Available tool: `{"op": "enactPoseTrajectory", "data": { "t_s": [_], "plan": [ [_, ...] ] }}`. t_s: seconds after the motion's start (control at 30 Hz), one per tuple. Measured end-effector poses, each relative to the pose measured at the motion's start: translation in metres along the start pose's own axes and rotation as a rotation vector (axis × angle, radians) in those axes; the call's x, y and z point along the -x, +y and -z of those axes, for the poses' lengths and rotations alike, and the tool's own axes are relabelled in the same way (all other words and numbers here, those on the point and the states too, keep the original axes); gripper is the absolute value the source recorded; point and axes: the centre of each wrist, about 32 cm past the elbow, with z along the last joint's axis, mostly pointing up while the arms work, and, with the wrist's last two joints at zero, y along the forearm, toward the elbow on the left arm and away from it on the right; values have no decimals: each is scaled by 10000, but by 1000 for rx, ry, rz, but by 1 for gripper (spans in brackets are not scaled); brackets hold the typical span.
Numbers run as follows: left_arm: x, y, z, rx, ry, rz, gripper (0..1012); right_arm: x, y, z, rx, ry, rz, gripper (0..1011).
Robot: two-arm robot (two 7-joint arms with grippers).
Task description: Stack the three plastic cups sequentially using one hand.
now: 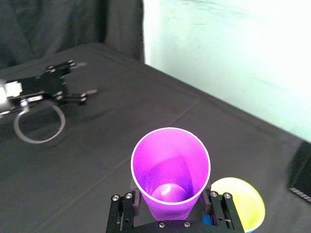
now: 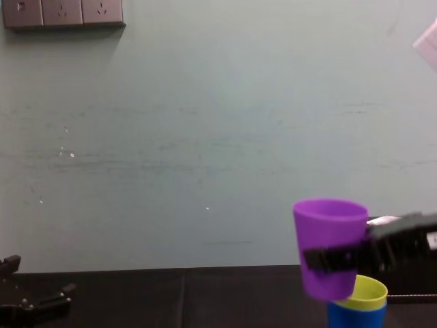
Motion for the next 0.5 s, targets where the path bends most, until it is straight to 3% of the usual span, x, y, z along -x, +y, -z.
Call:
{"op": "enactPoseTrajectory", "data": {
  "t_s": [0.1, 0.2, 0.5],
  "plan": [
    [0, 0, 0, 0, 0, 0, 1000, -111, 29, -140, 10, -6, 38, 706],
    [0, 0, 0, 0, 0, 0, 1000, -186, 69, -201, 21, -5, 68, 706],
    [0, 0, 0, 0, 0, 0, 1000, -294, 193, -189, 30, 18, 112, 706]
  ]
}}
